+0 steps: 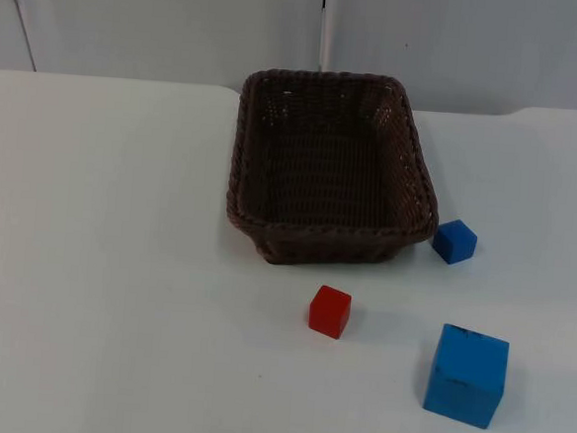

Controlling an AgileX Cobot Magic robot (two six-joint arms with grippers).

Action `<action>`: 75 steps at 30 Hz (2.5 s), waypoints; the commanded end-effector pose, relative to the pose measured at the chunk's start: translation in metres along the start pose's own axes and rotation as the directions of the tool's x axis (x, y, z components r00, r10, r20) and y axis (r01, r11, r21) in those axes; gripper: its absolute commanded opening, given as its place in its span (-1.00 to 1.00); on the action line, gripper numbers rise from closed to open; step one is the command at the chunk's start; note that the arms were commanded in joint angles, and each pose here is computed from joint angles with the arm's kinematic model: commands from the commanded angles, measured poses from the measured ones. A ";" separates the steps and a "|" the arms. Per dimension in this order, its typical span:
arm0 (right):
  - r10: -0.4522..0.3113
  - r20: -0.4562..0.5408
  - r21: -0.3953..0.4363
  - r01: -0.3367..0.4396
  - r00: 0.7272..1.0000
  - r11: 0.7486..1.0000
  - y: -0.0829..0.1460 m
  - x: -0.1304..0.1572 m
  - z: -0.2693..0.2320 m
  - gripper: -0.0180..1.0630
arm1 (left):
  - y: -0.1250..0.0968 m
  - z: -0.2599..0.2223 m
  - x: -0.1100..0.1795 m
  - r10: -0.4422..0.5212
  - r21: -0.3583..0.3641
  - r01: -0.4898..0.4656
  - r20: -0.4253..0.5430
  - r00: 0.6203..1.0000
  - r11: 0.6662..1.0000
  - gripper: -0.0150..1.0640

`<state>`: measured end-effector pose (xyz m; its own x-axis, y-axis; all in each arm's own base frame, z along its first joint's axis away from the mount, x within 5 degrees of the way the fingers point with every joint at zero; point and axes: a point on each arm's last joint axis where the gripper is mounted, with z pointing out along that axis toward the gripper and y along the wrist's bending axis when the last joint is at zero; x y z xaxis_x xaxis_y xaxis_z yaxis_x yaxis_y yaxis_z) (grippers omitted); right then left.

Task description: Pick up the basket with the left hand and place the largest block into the basket with the right hand.

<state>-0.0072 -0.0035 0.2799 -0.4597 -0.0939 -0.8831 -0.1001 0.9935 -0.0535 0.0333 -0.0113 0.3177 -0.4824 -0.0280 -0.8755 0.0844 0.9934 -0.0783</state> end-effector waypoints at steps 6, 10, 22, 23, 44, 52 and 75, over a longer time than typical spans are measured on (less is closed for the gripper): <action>0.000 0.010 0.004 0.000 1.000 1.000 0.000 0.000 0.000 0.98 | -0.005 0.017 -0.015 -0.038 0.083 0.038 -0.004 0.999 0.996 0.84; 0.003 0.010 0.004 -0.003 1.000 1.000 0.000 0.000 0.000 0.98 | -0.004 0.028 -0.020 -0.047 0.076 0.049 -0.028 0.998 0.996 0.84; 0.013 0.010 0.004 -0.013 1.000 1.000 0.000 0.000 0.000 0.98 | -0.006 0.056 -0.052 -0.035 0.133 0.044 -0.069 0.997 0.990 0.84; 0.016 0.010 0.004 -0.016 1.000 1.000 0.000 0.000 0.000 0.98 | -0.005 0.059 -0.056 -0.037 0.131 0.047 -0.074 0.997 0.990 0.84; 0.017 0.010 0.001 -0.017 1.000 1.000 0.000 0.000 0.000 0.98 | -0.002 0.117 -0.090 -0.027 0.170 0.057 -0.176 0.984 0.984 0.84; 0.013 0.010 0.000 -0.013 1.000 1.000 0.001 0.000 0.000 0.98 | -0.002 0.143 -0.106 -0.050 0.201 0.090 -0.197 0.979 0.975 0.84; 0.013 0.010 0.000 -0.013 1.000 1.000 0.001 0.000 0.000 0.98 | -0.001 0.251 -0.118 -0.086 0.278 0.195 -0.362 0.928 0.940 0.84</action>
<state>-0.0072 -0.0029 0.2799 -0.4610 -0.0795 -0.8838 -0.0988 0.9944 -0.0379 0.3005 -0.0321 0.3036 -0.7686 -0.0573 -0.6371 0.2264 0.9071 -0.3547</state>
